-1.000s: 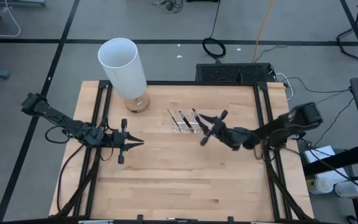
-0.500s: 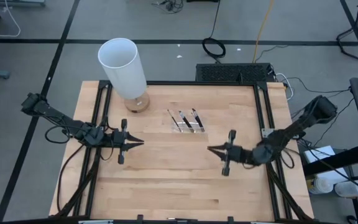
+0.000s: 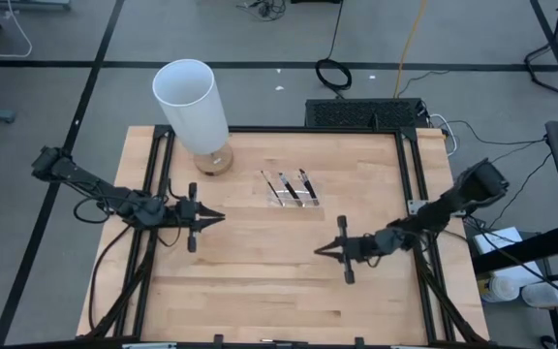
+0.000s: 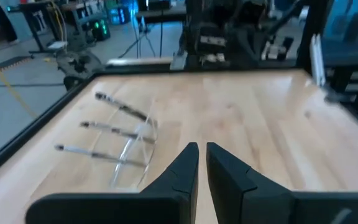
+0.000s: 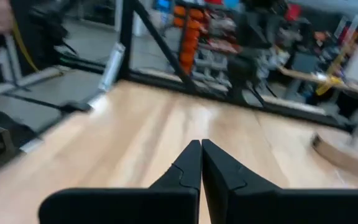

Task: Put items in baskets/containers
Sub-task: Return to home position

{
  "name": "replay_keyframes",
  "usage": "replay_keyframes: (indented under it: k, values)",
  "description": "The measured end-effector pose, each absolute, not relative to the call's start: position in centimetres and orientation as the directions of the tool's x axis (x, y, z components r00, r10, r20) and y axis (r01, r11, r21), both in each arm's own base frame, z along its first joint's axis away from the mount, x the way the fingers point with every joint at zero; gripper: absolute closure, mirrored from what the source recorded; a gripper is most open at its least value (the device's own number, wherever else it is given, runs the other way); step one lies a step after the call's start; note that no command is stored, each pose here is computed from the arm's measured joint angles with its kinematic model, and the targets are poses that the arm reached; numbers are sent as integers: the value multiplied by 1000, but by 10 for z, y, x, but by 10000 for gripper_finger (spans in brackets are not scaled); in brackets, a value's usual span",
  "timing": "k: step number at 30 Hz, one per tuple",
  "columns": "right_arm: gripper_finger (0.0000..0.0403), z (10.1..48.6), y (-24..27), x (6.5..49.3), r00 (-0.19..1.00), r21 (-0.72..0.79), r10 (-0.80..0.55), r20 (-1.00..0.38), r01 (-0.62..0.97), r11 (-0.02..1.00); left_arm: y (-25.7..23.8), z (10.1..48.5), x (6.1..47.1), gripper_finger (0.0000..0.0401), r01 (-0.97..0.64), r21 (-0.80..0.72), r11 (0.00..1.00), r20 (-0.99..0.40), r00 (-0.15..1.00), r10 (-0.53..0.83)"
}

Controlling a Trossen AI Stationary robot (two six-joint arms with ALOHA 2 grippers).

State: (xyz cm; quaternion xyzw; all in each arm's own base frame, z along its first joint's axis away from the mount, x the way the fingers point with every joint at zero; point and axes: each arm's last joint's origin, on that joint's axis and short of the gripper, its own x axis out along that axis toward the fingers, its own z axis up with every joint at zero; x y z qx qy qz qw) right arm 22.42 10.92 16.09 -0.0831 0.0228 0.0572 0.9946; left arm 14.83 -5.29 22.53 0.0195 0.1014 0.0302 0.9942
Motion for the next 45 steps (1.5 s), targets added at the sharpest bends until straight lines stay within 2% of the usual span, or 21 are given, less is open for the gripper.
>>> replay_keyframes:
  k: [3,8,13,37,45]
  values:
    - [402,156,100,228,994,-128,81,-76,-90,988,-51,220,148,359,-65,73,995,-252,964,82]
    - [402,154,90,233,990,-70,111,-85,-117,991,-46,214,147,359,-84,99,992,-312,944,111]
    - [403,154,87,234,988,-11,123,-90,-124,992,-46,216,148,359,-93,85,992,-287,951,114]
    - [403,157,83,236,993,-39,102,-56,-104,994,-45,214,147,359,-95,116,989,-310,942,127]
    - [403,158,81,236,995,4,93,-49,-92,996,-45,214,147,359,-98,108,989,-309,942,127]
